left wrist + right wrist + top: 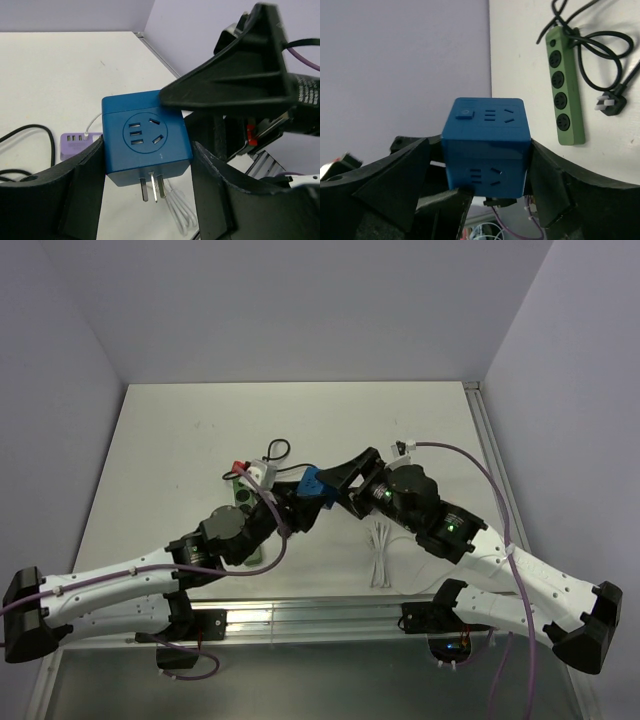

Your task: Insert the plug

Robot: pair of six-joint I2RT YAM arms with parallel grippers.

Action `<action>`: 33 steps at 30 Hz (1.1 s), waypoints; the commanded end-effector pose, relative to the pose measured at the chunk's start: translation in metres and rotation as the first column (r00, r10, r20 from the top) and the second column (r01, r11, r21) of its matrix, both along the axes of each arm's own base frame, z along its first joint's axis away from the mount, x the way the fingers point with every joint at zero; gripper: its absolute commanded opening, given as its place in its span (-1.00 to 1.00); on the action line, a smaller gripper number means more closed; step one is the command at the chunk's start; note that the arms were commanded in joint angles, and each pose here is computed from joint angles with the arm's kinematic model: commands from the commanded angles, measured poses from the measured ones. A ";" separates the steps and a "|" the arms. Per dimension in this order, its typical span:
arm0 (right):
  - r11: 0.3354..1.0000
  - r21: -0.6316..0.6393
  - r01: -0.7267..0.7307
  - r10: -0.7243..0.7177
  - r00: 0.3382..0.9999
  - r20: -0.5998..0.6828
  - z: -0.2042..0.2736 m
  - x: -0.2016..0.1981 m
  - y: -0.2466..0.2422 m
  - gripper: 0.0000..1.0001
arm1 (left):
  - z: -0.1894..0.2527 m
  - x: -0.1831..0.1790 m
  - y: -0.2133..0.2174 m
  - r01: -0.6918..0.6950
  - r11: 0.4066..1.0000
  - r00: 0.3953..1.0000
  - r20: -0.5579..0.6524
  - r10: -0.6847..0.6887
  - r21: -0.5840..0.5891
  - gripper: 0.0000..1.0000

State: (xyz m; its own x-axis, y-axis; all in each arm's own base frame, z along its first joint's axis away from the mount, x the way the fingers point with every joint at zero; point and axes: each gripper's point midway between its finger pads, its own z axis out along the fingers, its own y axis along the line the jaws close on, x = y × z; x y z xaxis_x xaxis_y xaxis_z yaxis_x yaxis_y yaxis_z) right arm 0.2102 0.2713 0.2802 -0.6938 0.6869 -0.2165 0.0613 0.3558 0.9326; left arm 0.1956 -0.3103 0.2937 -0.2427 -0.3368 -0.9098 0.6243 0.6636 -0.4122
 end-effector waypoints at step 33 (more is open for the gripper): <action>0.614 -0.506 -0.606 0.742 0.225 0.631 0.056 -0.105 0.047 0.88 | 0.058 -0.118 0.124 0.296 0.914 0.940 -0.083 -0.330 -0.278 -0.99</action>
State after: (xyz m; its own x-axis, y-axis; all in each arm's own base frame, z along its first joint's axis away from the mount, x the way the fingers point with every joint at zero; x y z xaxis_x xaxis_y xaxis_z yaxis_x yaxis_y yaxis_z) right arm 0.1398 0.3084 0.3170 -0.5149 0.0103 -0.8572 -0.8234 0.2724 0.4979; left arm 0.1030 -0.1880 0.3144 -0.4582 -0.4223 -0.7821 0.6401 0.4538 -0.6200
